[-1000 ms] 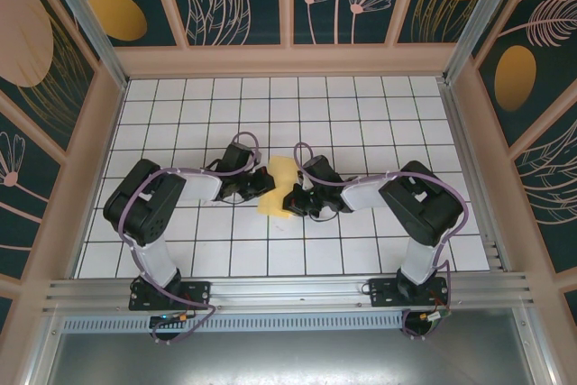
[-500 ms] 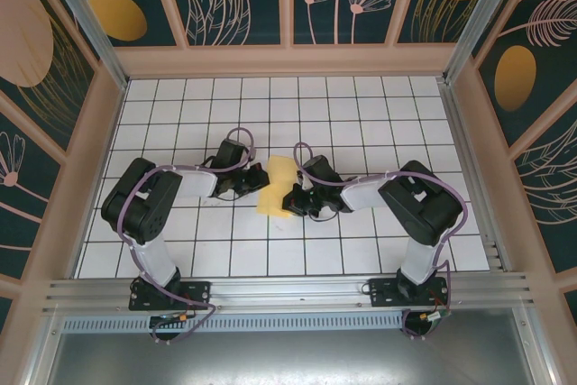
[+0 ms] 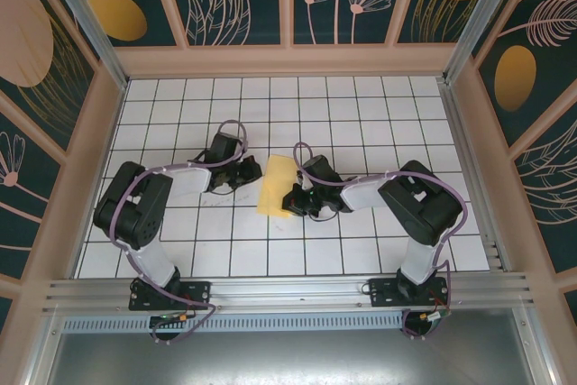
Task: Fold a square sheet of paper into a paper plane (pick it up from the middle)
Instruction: Fold the triangle a second time at the center of the table.
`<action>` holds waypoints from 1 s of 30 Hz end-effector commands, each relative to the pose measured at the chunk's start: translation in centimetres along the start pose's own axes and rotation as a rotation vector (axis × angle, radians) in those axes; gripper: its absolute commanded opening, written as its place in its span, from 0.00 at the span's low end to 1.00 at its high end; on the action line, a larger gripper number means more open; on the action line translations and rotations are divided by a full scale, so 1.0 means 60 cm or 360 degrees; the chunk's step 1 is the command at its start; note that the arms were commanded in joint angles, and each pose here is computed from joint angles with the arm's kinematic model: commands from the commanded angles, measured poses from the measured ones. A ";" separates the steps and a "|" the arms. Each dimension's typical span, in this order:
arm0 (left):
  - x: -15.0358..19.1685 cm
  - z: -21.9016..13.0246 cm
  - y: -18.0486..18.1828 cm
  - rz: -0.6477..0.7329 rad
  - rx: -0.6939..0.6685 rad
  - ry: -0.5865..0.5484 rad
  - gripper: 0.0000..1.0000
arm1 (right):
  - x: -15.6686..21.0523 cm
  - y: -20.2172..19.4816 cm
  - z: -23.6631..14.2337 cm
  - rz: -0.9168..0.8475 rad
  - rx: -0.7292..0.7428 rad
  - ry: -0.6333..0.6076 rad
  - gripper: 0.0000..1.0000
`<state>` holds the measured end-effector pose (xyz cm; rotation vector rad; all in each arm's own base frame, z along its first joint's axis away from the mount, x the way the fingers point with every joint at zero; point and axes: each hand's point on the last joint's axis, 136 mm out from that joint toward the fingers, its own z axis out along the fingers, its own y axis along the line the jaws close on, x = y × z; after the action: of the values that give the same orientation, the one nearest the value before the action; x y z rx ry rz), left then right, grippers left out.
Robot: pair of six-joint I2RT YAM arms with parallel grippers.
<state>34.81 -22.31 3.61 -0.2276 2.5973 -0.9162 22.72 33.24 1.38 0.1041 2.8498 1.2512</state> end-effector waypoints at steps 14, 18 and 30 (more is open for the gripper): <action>0.060 0.007 -0.073 0.0001 0.0387 0.0170 0.07 | 0.050 -0.112 0.017 0.0146 0.0371 0.0135 0.00; 0.074 0.034 -0.031 -0.0038 0.0256 0.0200 0.05 | 0.045 -0.099 0.014 0.0131 0.0341 0.0124 0.00; 0.095 0.048 0.029 -0.0070 0.0044 0.0221 0.04 | -0.010 0.034 -0.006 -0.0070 0.0081 0.0030 0.00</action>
<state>31.66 -25.89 1.43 -0.1809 2.6365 -1.1503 23.02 33.62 2.19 0.0755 2.8877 1.1818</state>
